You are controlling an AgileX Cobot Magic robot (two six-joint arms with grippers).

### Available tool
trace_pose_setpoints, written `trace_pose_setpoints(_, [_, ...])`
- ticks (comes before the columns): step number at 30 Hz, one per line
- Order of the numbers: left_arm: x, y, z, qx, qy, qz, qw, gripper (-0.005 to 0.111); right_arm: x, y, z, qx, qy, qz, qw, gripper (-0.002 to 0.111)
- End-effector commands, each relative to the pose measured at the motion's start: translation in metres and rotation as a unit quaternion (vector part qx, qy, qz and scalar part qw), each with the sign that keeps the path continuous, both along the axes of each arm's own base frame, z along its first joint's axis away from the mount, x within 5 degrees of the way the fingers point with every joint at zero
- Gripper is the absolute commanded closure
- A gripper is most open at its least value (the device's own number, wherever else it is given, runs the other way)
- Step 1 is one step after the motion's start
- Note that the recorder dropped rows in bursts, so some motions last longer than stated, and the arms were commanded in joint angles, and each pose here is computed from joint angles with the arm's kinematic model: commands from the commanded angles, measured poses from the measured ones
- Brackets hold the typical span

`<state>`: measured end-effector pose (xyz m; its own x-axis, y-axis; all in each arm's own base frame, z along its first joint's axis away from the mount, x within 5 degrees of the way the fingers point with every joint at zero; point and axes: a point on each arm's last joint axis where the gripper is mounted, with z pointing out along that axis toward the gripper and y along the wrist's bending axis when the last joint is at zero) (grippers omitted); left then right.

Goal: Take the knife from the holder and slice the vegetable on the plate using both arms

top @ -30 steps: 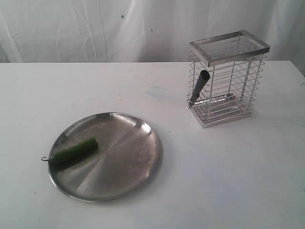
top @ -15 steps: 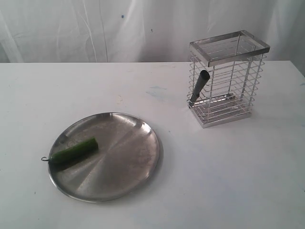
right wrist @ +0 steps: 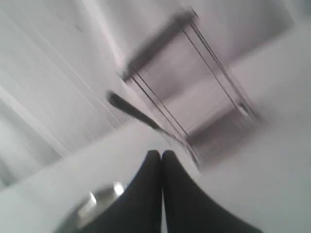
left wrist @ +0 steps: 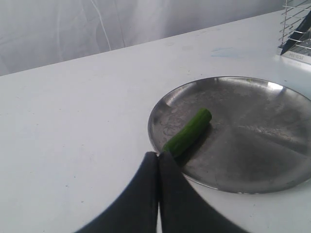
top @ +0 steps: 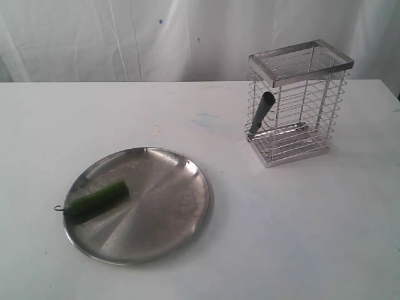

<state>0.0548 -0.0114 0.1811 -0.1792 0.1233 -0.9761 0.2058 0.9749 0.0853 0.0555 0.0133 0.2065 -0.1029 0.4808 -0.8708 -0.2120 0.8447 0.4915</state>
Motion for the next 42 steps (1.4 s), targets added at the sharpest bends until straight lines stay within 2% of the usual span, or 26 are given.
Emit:
trace_pose_setpoints(1, [0.000,0.000,-0.001,-0.001,0.001,0.002,1.000,0.107,-0.020,0.008,0.056,-0.036,-0.304,0.049,0.951,0.108])
trace_pose_setpoints(3, [0.000,0.000,-0.001,-0.001,0.001,0.002,1.000,0.107,-0.039,0.019,0.073,-0.084,-0.420,0.099,0.898,0.108])
trace_pose_setpoints(4, [0.000,0.000,-0.001,-0.001,0.001,0.002,1.000,0.107,-0.047,0.024,0.078,-0.099,-0.454,0.126,0.876,0.108])
trace_pose_setpoints(5, [0.000,0.000,-0.001,-0.001,0.001,0.002,1.000,0.107,-0.051,0.027,0.082,-0.102,-0.467,0.150,0.865,0.108])
trace_pose_setpoints(6, [0.000,0.000,-0.001,-0.001,0.001,0.002,1.000,0.107,-0.054,0.030,0.083,-0.099,-0.465,0.175,0.862,0.108])
trace_pose_setpoints(10, [0.000,0.000,-0.001,-0.001,0.001,0.002,1.000,0.107,-0.053,0.034,0.079,-0.060,-0.407,0.231,0.882,0.108])
trace_pose_setpoints(17, [0.000,0.000,-0.001,-0.001,0.001,0.002,1.000,0.107,-0.060,0.033,0.084,0.003,-0.423,0.261,0.868,0.108])
trace_pose_setpoints(22, [0.000,0.000,-0.001,-0.001,0.001,0.002,1.000,0.107,-0.059,0.033,0.084,0.063,-0.381,0.290,0.876,0.108])
trace_pose_setpoints(24, [0.000,0.000,-0.001,-0.001,0.001,0.002,1.000,0.107,-0.057,0.031,0.089,0.062,-0.375,0.274,0.884,0.108])
trace_pose_setpoints(26, [0.000,0.000,-0.001,-0.001,0.001,0.002,1.000,0.107,-0.055,0.027,0.103,0.037,-0.358,0.232,0.904,0.108])
trace_pose_setpoints(30, [0.000,0.000,-0.001,-0.001,0.001,0.002,1.000,0.107,-0.053,0.010,0.142,-0.056,-0.301,0.108,0.946,0.108])
trace_pose_setpoints(33, [0.000,0.000,-0.001,-0.001,0.001,0.002,1.000,0.107,-0.047,0.007,0.176,-0.139,-0.294,0.064,0.943,0.108])
trace_pose_setpoints(36, [0.000,0.000,-0.001,-0.001,0.001,0.002,1.000,0.107,-0.029,0.011,0.207,-0.161,-0.280,0.059,0.945,0.108])
trace_pose_setpoints(38, [0.000,0.000,-0.001,-0.001,0.001,0.002,1.000,0.107,-0.006,0.018,0.215,-0.208,-0.263,0.054,0.941,0.108])
trace_pose_setpoints(42, [0.000,0.000,-0.001,-0.001,0.001,0.002,1.000,0.107,0.039,0.023,0.212,-0.257,-0.207,0.023,0.944,0.108])
